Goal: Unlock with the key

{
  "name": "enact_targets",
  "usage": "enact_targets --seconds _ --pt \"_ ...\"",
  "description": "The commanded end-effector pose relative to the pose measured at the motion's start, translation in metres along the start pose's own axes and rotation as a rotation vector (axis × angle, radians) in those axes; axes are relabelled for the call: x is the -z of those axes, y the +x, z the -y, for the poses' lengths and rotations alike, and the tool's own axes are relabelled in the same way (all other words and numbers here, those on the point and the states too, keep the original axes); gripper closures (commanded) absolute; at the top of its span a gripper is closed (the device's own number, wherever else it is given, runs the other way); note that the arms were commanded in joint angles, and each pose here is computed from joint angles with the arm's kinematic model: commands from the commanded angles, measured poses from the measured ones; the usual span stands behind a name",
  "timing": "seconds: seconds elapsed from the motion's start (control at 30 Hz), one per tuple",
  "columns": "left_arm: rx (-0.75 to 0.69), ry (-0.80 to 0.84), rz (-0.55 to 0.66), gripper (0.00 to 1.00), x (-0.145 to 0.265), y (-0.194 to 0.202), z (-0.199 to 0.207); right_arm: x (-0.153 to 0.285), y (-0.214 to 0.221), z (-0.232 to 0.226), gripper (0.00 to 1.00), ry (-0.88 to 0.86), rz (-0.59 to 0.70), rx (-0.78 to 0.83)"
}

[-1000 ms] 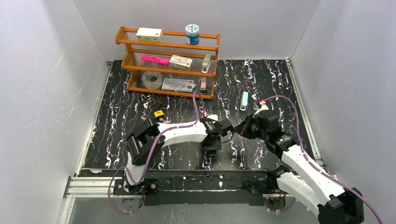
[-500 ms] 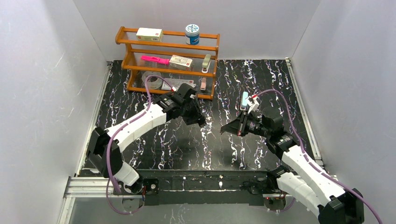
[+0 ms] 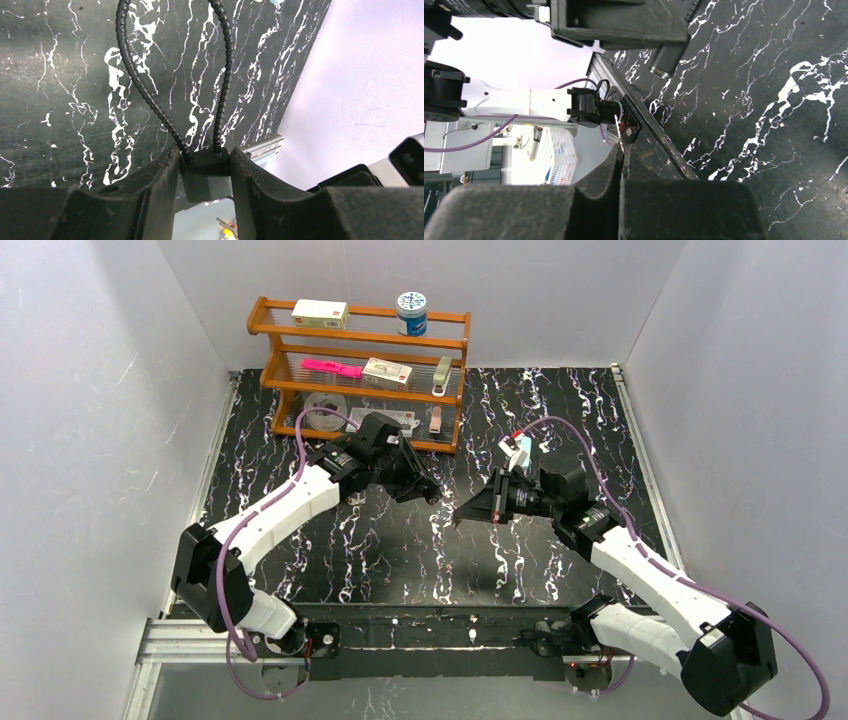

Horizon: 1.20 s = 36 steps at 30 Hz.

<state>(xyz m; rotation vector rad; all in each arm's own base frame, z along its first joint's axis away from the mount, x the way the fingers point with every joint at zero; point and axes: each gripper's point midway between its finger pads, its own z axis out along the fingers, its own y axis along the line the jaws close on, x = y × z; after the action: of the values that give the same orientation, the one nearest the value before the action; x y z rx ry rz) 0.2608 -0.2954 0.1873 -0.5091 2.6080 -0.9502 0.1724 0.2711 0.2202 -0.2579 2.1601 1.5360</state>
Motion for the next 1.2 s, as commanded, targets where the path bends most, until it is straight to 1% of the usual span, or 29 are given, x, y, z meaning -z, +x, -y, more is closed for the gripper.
enact_targets --seconds 0.0,0.17,0.37,0.5,0.67,0.93,1.17 --pt "0.022 0.1 -0.006 0.83 0.02 0.001 0.018 -0.007 -0.013 -0.023 0.99 -0.009 0.004 0.029" --pt "0.039 0.131 -0.018 0.83 0.023 0.003 0.022 -0.017 -0.008 -0.01 0.99 0.07 -0.025 -0.033" --pt "0.076 0.193 -0.072 0.83 0.025 0.008 0.028 -0.021 -0.004 -0.007 0.99 0.094 -0.039 -0.044" --pt "0.09 0.206 -0.094 0.83 0.024 0.011 0.027 -0.019 -0.006 -0.008 0.99 0.09 -0.03 -0.036" --pt "0.097 0.213 -0.095 0.83 0.024 0.01 0.027 -0.02 -0.007 -0.008 0.99 0.091 -0.026 -0.039" --pt "0.087 0.213 -0.079 0.83 0.025 0.01 0.022 -0.028 -0.021 -0.012 0.99 0.082 0.013 -0.06" --pt "0.088 0.224 -0.078 0.83 0.025 0.011 0.023 -0.035 -0.025 -0.012 0.99 0.081 0.01 -0.075"
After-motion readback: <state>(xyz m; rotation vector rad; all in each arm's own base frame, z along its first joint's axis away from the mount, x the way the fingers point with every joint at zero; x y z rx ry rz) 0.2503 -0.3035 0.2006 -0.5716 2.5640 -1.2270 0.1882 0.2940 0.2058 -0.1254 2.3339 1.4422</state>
